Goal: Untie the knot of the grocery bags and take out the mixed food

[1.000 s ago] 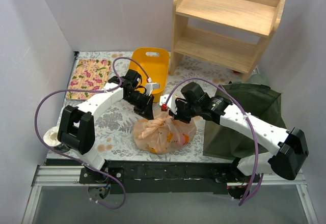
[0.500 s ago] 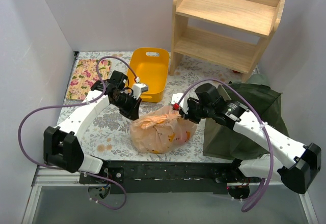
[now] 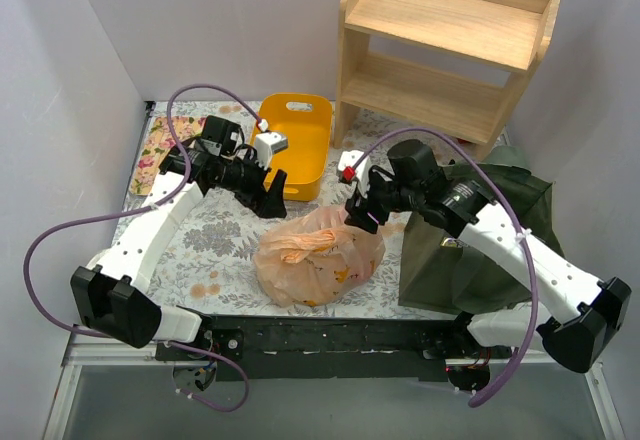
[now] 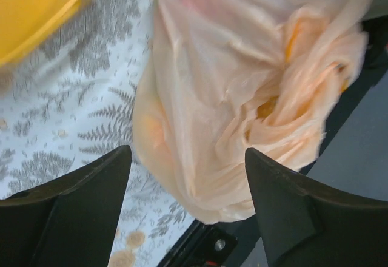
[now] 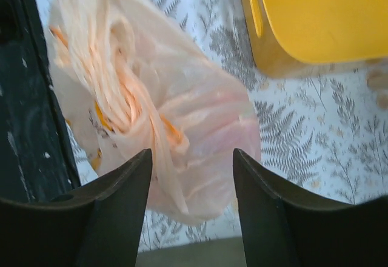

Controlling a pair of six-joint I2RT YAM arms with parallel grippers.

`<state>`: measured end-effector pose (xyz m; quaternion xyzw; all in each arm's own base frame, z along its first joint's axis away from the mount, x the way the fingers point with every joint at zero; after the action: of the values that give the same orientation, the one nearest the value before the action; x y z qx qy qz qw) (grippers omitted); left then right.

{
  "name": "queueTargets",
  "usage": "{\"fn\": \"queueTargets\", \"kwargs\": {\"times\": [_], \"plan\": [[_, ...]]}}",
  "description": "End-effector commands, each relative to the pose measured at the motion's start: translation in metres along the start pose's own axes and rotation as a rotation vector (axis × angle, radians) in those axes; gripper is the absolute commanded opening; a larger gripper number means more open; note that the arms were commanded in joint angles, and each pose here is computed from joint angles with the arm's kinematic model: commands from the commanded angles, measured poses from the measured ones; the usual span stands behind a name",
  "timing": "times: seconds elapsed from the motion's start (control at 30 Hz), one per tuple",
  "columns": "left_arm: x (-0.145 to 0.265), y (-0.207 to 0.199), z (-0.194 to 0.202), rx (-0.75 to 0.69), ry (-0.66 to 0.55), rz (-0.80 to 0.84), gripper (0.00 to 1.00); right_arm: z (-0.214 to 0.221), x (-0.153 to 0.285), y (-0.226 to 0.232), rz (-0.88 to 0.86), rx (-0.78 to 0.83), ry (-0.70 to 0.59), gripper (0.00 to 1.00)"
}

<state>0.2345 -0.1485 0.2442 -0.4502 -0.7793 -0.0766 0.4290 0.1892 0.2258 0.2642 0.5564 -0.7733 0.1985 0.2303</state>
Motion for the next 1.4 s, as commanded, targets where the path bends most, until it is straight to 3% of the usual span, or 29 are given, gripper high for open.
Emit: {"fn": "queueTargets", "kwargs": {"times": [0.0, 0.13, 0.33, 0.47, 0.53, 0.57, 0.63, 0.67, 0.73, 0.83, 1.0, 1.17, 1.37], "plan": [[0.021, -0.028, -0.036, -0.053, -0.166, 0.159, 0.77, -0.043, -0.013, 0.008, -0.140, -0.124, -0.120, 0.64], [0.011, -0.041, -0.020, -0.057, -0.107, 0.289, 0.80, -0.035, -0.037, 0.016, -0.272, -0.211, -0.057, 0.64], [-0.002, -0.046, 0.010, -0.122, -0.050, 0.328, 0.80, -0.014, -0.057, 0.026, -0.368, -0.298, 0.009, 0.65], [-0.021, -0.049, 0.020, -0.094, -0.018, 0.379, 0.79, -0.008, -0.068, 0.021, -0.335, -0.329, 0.021, 0.56], [-0.026, -0.053, 0.020, -0.081, -0.005, 0.401, 0.69, -0.007, -0.070, 0.017, -0.308, -0.327, 0.027, 0.48], [-0.026, -0.054, 0.020, -0.080, -0.001, 0.405, 0.63, -0.006, -0.071, 0.016, -0.300, -0.323, 0.030, 0.38], [-0.028, -0.054, 0.022, -0.090, 0.009, 0.407, 0.39, -0.005, -0.070, 0.013, -0.281, -0.317, 0.031, 0.28], [-0.029, -0.052, 0.023, -0.089, 0.028, 0.397, 0.29, -0.004, -0.068, 0.011, -0.274, -0.316, 0.026, 0.16], [-0.029, -0.049, 0.027, -0.102, 0.058, 0.386, 0.10, -0.005, -0.063, 0.001, -0.222, -0.317, 0.013, 0.06], [-0.020, -0.042, 0.019, -0.148, 0.051, 0.298, 0.00, -0.010, -0.043, -0.026, -0.124, -0.348, -0.028, 0.01], [0.007, -0.028, -0.001, -0.225, -0.043, 0.082, 0.00, -0.004, 0.004, -0.066, 0.020, -0.429, -0.097, 0.01], [0.018, -0.019, -0.017, -0.198, -0.119, -0.020, 0.00, -0.004, 0.028, -0.056, 0.042, -0.397, -0.134, 0.01], [0.039, -0.013, -0.058, -0.268, -0.244, -0.111, 0.02, -0.017, 0.053, -0.050, 0.095, -0.340, -0.193, 0.01]]}}
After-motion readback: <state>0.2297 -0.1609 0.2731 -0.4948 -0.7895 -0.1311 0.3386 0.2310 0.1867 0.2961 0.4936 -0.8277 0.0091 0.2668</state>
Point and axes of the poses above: each gripper's point midway between its finger pads, its own x axis back along the fingers, its own y axis along the line the jaws close on, z = x × y, the point moved 5 cm from there along x, back along the fingers, and after that the axes turned 4 degrees about -x, right-handed, at the moved point
